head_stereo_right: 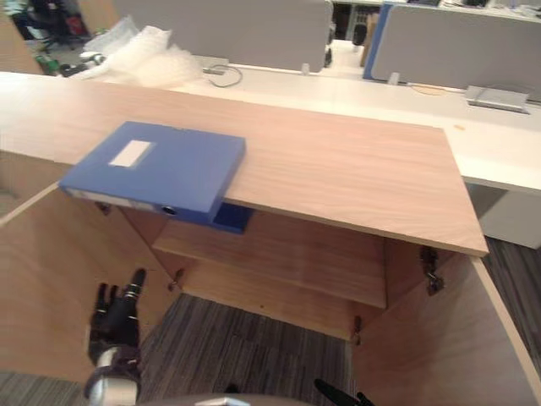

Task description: Walk over to the cabinet, pick up the folder, carry it to the office cabinet, place the folder inside the office cabinet, then close the office cabinet door

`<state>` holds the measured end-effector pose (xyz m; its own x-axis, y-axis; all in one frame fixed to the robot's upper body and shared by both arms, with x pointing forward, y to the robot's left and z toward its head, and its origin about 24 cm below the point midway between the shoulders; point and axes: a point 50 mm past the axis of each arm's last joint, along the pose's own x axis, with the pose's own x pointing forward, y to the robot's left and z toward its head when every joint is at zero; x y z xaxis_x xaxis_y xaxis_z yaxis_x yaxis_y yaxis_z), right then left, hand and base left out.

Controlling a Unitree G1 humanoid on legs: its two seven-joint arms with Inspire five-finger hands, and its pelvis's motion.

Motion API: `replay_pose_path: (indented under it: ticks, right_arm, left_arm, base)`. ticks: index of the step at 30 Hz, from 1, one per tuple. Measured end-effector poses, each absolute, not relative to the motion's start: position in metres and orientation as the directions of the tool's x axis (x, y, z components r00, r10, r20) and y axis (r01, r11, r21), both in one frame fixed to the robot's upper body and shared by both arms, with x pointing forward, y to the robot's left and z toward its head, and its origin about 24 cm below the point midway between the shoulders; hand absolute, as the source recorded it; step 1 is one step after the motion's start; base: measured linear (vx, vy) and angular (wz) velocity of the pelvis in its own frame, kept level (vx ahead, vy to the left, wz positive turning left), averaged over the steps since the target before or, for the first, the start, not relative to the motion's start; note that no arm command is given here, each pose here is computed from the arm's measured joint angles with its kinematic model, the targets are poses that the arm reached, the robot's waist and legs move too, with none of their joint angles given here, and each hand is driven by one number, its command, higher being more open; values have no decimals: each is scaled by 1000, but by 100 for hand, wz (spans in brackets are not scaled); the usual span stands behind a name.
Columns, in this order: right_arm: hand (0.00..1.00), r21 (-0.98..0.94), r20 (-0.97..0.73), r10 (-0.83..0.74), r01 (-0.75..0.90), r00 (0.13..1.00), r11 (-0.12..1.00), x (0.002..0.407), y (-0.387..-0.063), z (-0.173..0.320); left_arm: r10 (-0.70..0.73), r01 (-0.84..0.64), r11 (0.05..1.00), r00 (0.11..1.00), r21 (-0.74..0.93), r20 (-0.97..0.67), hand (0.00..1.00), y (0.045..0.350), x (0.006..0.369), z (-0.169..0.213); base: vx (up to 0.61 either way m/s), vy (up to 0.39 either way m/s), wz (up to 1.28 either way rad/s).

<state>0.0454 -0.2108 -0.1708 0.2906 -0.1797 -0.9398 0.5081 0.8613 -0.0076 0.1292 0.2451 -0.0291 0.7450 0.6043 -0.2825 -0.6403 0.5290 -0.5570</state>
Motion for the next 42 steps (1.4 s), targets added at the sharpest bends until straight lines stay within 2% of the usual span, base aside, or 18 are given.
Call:
replay_pose_path:
  ticks: [6,10,13,15,17,19,21,23,24,29,33,42]
  right_arm:
    - [100,-25,-947,-186,517,262,856,39,-206,-173]
    - [100,-9,-946,-178,524,273,852,48,-196,-173]
    - [100,17,-943,-159,518,294,855,59,-187,-173]
    - [100,28,-938,-152,503,313,864,67,-185,-172]
    - [100,16,-936,-152,471,317,882,70,-186,-172]
    - [100,5,-936,-150,438,317,899,71,-188,-172]
    - [100,-10,-938,-147,400,315,917,70,-191,-172]
    - [100,-18,-937,-144,368,318,930,71,-192,-172]
    - [100,-19,-934,-146,365,324,931,73,-194,-171]
    - [100,-36,-933,-156,348,324,937,72,-200,-171]
    - [100,-42,-932,-158,335,326,941,72,-202,-170]
    - [100,-55,-933,-158,306,325,950,70,-204,-170]
  left_arm:
    - [763,-734,601,645,-315,-48,100,265,120,27]
    - [812,-808,580,562,-105,156,100,268,114,63]
    - [799,-837,547,520,-7,302,100,263,116,89]
    - [743,-840,540,508,59,436,100,250,119,113]
    - [640,-810,571,540,133,546,100,235,128,130]
    - [512,-767,603,584,221,629,100,224,136,143]
    - [326,-715,599,628,360,706,100,211,147,153]
    - [243,-703,572,638,423,731,100,207,151,157]
    - [146,-688,530,650,496,746,100,206,156,159]
    - [-68,-649,381,690,658,720,100,205,178,153]
    - [-132,-598,300,746,743,653,100,211,186,142]
    - [-194,-530,178,807,829,557,100,227,201,132]
  base:
    - [-8,-21,38]
    - [30,-12,28]
    - [0,12,7]
    - [-26,38,2]
    - [-31,39,-5]
    - [-22,18,-13]
    - [-6,-1,-20]
    - [21,-17,-23]
    - [33,-24,-20]
    - [38,-38,-15]
    - [-7,-30,-20]
    - [-5,-16,-5]
